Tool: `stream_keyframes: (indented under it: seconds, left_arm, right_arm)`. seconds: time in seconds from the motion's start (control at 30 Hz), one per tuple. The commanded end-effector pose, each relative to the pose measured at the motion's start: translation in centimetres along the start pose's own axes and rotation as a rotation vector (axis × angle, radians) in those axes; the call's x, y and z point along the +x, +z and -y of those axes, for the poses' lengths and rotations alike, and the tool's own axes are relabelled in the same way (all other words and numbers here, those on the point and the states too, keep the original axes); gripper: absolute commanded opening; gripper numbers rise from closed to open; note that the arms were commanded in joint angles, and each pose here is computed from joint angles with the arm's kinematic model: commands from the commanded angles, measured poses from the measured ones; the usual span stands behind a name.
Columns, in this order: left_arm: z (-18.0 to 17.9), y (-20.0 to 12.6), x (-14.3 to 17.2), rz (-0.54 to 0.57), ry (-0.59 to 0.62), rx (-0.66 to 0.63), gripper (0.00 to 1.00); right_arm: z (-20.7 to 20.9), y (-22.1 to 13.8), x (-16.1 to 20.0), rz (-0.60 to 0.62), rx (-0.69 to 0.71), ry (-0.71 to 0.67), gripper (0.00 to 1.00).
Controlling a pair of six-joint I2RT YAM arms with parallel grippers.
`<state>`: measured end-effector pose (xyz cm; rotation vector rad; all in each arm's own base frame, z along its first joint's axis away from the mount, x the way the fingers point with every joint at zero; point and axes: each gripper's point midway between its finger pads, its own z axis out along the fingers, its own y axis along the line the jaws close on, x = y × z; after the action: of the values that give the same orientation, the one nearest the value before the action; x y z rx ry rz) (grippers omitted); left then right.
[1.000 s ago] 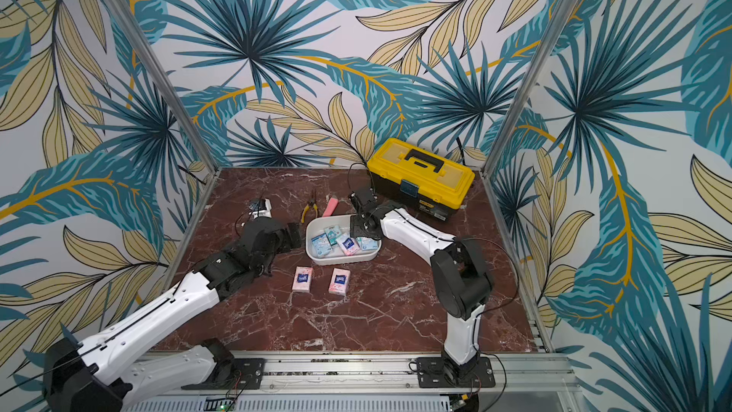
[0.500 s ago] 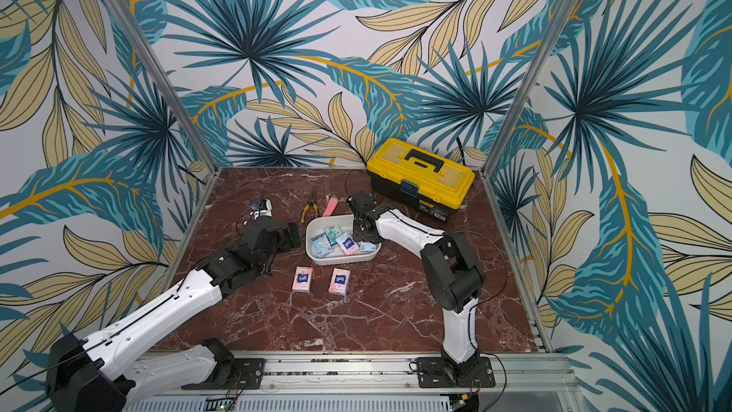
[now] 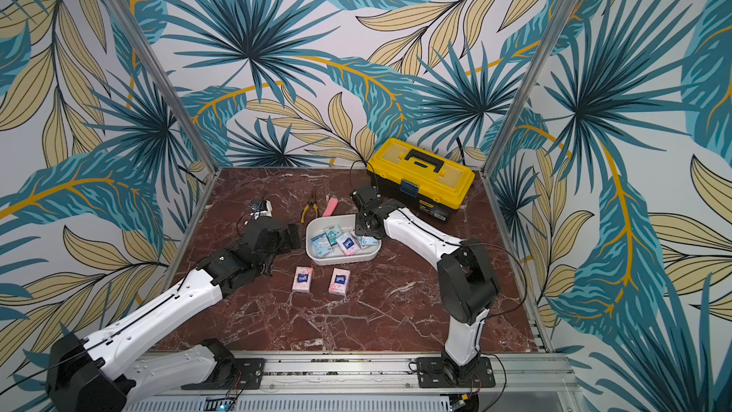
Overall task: Take the pocket tissues out of the storage box
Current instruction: Pick up the pocket tissues from the storage box, then place the pocket tissues at the center of the board.
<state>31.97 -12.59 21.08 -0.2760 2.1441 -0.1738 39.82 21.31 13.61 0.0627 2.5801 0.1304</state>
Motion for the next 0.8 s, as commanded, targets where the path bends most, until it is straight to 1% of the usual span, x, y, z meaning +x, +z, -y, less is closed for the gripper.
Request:
stream_keyframes:
  seconds: [0.0,0.1,0.2,0.33,0.6,0.77]
  left_arm:
    - [-0.5,0.2,0.7,-0.015,-0.012,-0.010,1.00]
    - [-0.5,0.2,0.6,-0.010,-0.018,-0.007,1.00]
    - [-0.4,0.3,0.6,-0.005,-0.021,-0.003,1.00]
    - [-0.2,0.6,0.6,-0.001,-0.026,0.002,1.00]
    - [0.4,1.2,1.0,-0.019,-0.034,0.014,1.00]
    - [0.4,1.2,1.3,-0.032,-0.042,0.016,1.00]
  right_arm:
    - [0.8,-2.5,0.3,0.008,-0.002,0.022,0.52]
    - [1.4,-3.9,1.3,-0.004,-0.015,0.055,0.52]
    - [1.9,-4.8,3.0,-0.036,-0.038,0.094,0.52]
    - [2.5,-5.0,5.8,-0.093,-0.054,0.132,0.52]
    - [2.7,-3.3,11.4,-0.214,-0.037,0.115,0.52]
    - [2.8,-1.6,13.5,-0.256,-0.033,0.117,0.52]
